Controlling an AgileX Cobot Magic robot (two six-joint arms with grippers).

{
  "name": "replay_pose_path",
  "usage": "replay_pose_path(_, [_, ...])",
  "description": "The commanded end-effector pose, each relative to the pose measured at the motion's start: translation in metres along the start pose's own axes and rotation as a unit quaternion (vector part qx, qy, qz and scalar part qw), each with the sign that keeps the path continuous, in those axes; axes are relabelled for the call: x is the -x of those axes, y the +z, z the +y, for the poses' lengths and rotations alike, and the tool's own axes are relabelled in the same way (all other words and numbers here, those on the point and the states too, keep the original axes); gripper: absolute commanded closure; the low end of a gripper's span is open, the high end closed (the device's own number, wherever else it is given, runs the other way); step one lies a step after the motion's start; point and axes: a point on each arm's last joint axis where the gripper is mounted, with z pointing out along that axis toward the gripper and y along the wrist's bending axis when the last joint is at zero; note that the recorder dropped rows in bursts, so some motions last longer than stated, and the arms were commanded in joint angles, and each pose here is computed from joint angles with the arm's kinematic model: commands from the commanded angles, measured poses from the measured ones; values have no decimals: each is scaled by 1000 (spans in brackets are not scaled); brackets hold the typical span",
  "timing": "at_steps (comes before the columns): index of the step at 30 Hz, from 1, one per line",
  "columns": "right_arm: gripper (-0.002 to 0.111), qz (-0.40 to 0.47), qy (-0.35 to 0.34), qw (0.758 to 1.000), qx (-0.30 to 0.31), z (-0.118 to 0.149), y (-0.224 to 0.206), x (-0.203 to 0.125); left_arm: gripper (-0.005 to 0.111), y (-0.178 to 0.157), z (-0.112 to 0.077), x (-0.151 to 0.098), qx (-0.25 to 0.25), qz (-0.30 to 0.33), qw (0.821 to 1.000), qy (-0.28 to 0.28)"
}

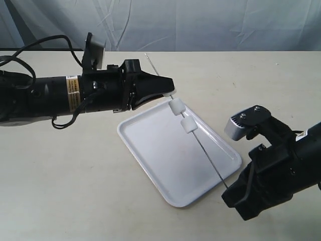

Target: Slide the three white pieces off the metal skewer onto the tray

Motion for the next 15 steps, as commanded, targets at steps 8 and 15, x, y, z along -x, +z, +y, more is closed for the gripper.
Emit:
replay_pose_path(8, [109, 37, 5, 999, 16, 2, 8, -21, 94, 1, 2, 8, 4, -45, 999, -8])
replay_pose_path(15, [109, 49, 1, 999, 22, 4, 8, -23, 94, -13, 7, 22, -2, -73, 997, -13])
